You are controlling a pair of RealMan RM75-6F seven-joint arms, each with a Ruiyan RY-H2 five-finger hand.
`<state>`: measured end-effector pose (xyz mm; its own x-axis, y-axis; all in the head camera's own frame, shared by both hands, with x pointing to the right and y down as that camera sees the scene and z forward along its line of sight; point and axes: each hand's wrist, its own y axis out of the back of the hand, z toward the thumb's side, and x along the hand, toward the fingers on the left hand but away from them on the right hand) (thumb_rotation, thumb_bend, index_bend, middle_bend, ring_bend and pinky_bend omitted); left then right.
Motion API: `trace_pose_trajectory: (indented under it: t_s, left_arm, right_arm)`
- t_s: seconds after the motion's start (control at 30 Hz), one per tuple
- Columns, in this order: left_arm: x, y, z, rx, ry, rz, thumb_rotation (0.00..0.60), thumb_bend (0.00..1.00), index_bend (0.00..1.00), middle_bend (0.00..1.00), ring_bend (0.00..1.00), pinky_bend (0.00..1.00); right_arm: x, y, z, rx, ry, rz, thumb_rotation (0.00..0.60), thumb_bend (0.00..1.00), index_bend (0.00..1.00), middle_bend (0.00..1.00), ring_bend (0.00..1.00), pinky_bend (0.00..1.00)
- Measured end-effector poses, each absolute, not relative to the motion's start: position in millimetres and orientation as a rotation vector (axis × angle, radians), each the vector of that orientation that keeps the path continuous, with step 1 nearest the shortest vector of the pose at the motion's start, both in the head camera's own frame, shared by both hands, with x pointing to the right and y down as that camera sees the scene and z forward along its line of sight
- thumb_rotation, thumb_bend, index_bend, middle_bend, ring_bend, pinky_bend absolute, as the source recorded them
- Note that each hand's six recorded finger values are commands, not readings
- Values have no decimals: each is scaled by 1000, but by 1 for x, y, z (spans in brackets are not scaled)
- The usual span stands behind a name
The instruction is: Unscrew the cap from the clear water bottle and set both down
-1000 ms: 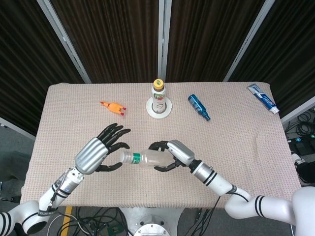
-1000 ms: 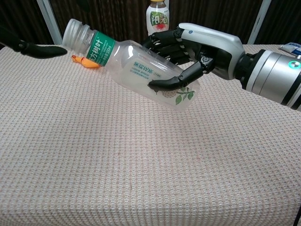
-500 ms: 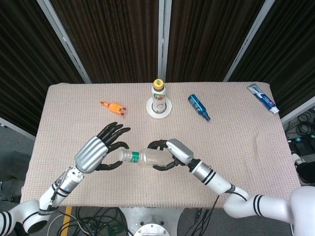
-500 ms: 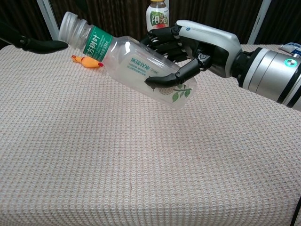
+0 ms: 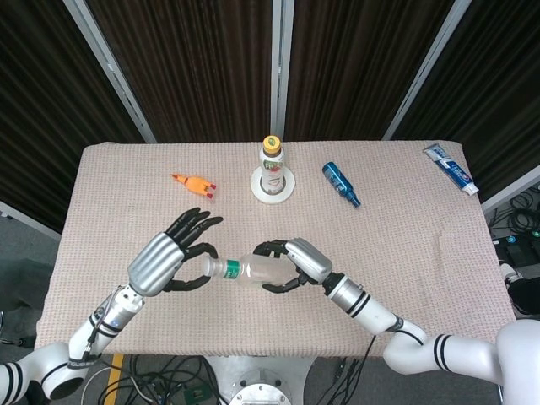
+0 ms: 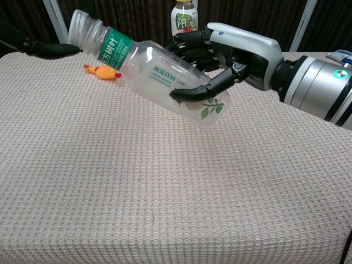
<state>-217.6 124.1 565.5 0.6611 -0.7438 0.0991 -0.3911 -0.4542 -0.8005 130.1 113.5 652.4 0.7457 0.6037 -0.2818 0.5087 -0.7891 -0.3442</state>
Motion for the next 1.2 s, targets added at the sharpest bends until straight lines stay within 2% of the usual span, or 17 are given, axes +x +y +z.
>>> trace_pose_trajectory:
  t_s: [0.6,0.87,0.97,1.2]
  left_arm:
    - [-222,123,564,-2074,896,-562,600,307,505,109,18,0]
    - [-235,119,566,-2041,918,-602,600,307,505,109,18,0]
    - [-248,116,574,-2013,926,-665,600,307,505,109,18,0]
    - [-287,114,617,-1904,808,-955,600,309,503,109,18,0]
  right_arm:
    - [135,111,653,-2686,-892,566,600,417,622,532,388,510]
    - [157,109,656,-2625,-877,644,600,421,622,532,389,513]
    - [174,105,657,-2573,-873,696,600,423,622,532,389,514]
    - [211,94,656,-2422,-821,847,600,423,624,532,388,514]
